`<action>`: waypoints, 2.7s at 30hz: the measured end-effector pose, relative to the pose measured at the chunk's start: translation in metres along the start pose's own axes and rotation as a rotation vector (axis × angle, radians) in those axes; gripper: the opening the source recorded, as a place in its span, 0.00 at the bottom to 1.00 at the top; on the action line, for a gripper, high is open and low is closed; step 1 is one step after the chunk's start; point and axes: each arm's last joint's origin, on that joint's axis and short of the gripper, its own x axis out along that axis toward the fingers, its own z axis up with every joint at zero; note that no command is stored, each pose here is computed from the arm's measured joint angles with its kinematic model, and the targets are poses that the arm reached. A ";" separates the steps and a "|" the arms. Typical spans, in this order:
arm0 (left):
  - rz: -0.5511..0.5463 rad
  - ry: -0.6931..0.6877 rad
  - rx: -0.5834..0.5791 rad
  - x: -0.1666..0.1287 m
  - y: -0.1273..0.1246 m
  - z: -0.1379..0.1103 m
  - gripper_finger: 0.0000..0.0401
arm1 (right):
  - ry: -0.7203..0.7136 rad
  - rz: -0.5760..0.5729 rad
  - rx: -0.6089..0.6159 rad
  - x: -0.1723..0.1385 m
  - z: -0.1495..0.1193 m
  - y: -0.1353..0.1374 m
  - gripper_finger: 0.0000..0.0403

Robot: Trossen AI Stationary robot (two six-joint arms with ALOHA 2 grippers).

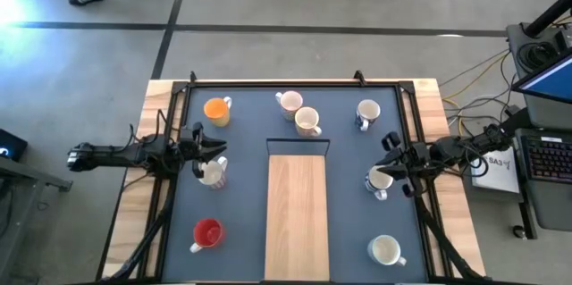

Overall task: Place coffee mugs
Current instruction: Put the top right blue mug on the shelf

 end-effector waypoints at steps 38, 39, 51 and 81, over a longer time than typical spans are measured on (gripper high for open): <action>0.000 0.000 0.000 0.000 0.000 0.000 0.18 | 0.261 -0.769 0.112 0.020 0.042 -0.014 0.13; 0.000 0.000 0.000 0.000 0.000 0.000 0.18 | 0.287 -0.783 0.105 0.021 0.046 -0.014 0.13; 0.000 0.000 0.000 0.000 0.000 0.000 0.18 | 0.442 -1.152 0.226 0.041 0.070 -0.035 0.13; 0.000 0.001 0.000 0.000 0.000 0.000 0.18 | 0.823 -1.146 0.418 0.080 0.076 -0.094 0.13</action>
